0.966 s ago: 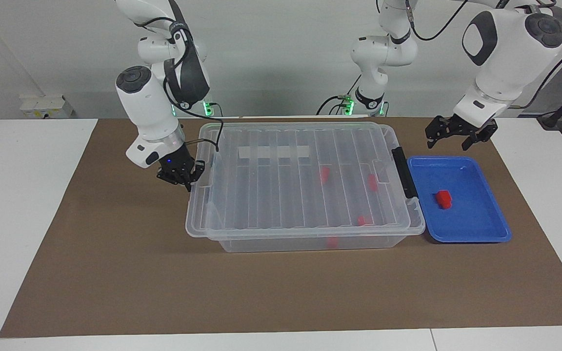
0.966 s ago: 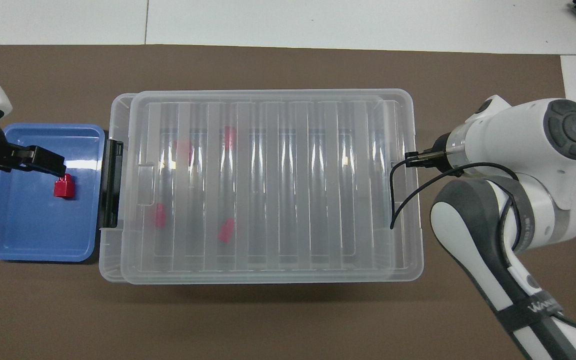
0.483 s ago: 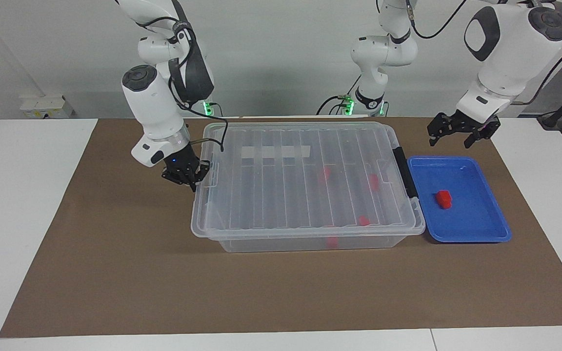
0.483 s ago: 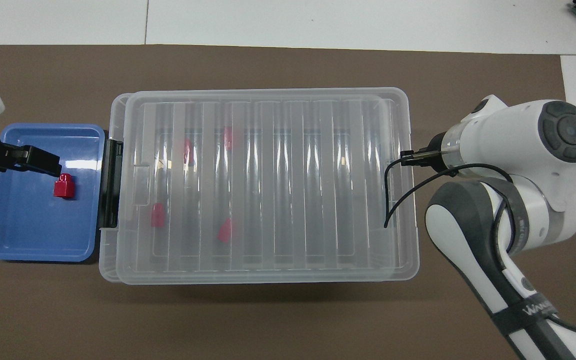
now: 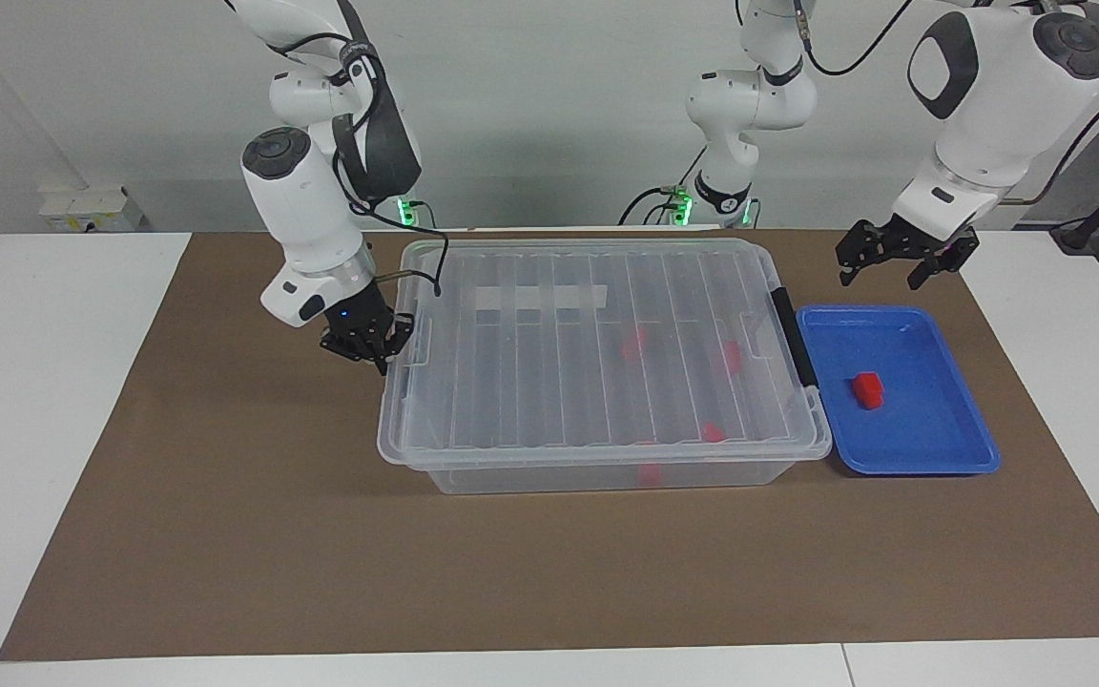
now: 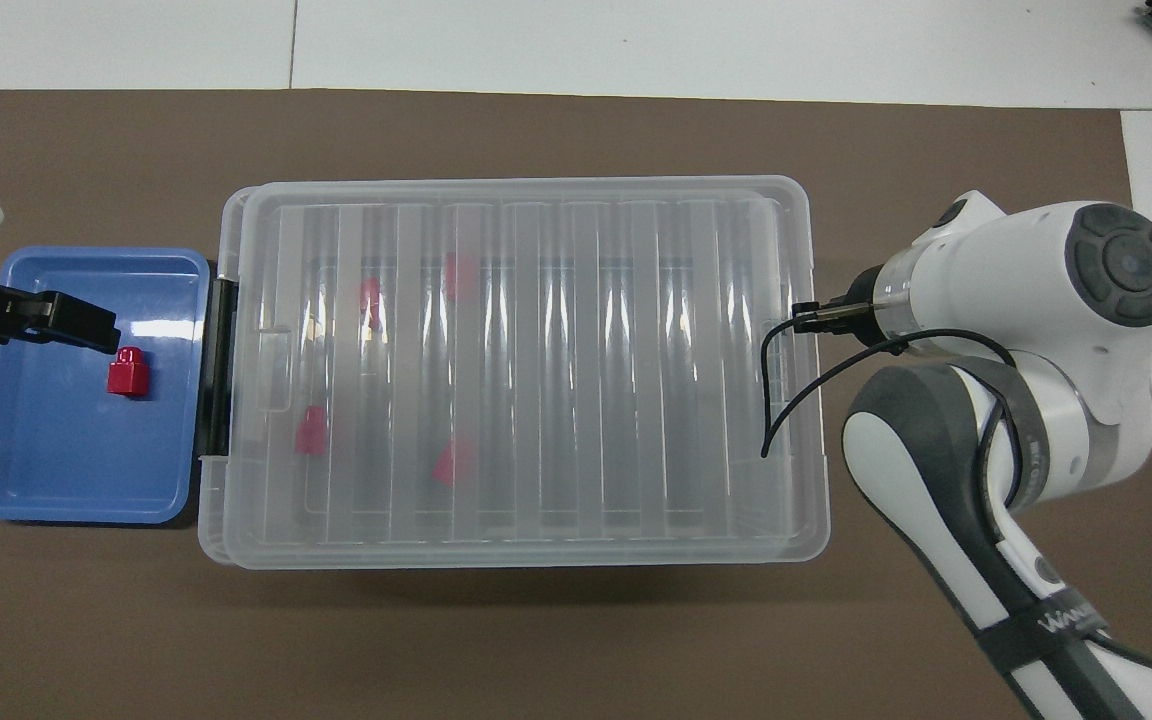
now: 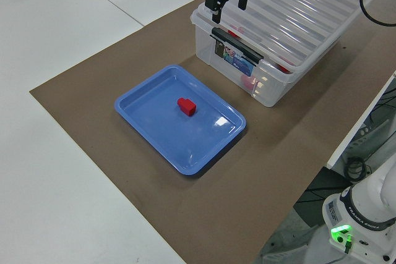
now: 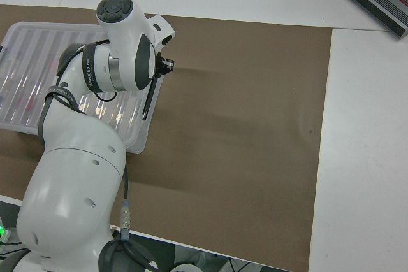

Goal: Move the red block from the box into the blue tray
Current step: 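Slide the clear lid back toward the blue tray with the right gripper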

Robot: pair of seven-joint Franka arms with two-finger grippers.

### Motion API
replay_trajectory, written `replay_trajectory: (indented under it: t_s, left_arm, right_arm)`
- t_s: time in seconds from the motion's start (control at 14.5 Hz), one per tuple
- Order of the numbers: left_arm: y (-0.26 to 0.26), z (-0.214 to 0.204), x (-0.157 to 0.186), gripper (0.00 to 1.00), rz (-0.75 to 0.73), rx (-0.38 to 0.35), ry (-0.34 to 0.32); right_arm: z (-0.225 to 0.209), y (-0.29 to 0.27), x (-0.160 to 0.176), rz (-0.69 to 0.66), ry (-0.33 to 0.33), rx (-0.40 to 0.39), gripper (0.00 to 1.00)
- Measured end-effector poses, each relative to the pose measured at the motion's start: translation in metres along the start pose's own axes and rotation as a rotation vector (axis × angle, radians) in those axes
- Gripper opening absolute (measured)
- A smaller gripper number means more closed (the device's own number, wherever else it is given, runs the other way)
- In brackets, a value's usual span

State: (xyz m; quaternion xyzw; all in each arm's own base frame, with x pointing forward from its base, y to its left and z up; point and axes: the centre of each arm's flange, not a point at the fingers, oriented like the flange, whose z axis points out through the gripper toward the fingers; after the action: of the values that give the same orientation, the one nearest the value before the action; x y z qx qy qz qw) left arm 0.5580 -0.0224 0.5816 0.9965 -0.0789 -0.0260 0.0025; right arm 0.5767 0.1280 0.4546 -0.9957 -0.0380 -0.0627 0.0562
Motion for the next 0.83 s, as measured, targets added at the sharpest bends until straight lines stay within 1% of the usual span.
replay_trajectory:
  t_s: [0.28, 0.34, 0.41, 0.48, 0.55, 0.83]
  left_arm:
    - [0.0, 0.0, 0.0, 1.0, 0.0, 0.0, 0.0]
    - [0.0, 0.0, 0.0, 1.0, 0.0, 0.0, 0.0]
    - [0.0, 0.0, 0.0, 1.0, 0.0, 0.0, 0.0]
    - [0.0, 0.0, 0.0, 1.0, 0.0, 0.0, 0.0]
    - [0.0, 0.0, 0.0, 1.0, 0.0, 0.0, 0.0]
    - [0.0, 0.0, 0.0, 1.0, 0.0, 0.0, 0.001]
  right_arm:
    - [0.0, 0.0, 0.0, 0.0, -0.001, 0.0, 0.01]
    - [0.0, 0.0, 0.0, 0.001, -0.004, 0.0, 0.07]
    - [-0.001, 0.001, 0.0, 0.003, -0.006, -0.001, 0.15]
    - [-0.003, 0.004, 0.0, 0.007, -0.007, -0.002, 0.28]
    - [-0.007, 0.008, 0.0, 0.015, -0.009, -0.005, 0.38]
    - [-0.042, 0.048, -0.003, 0.083, -0.005, -0.023, 0.78]
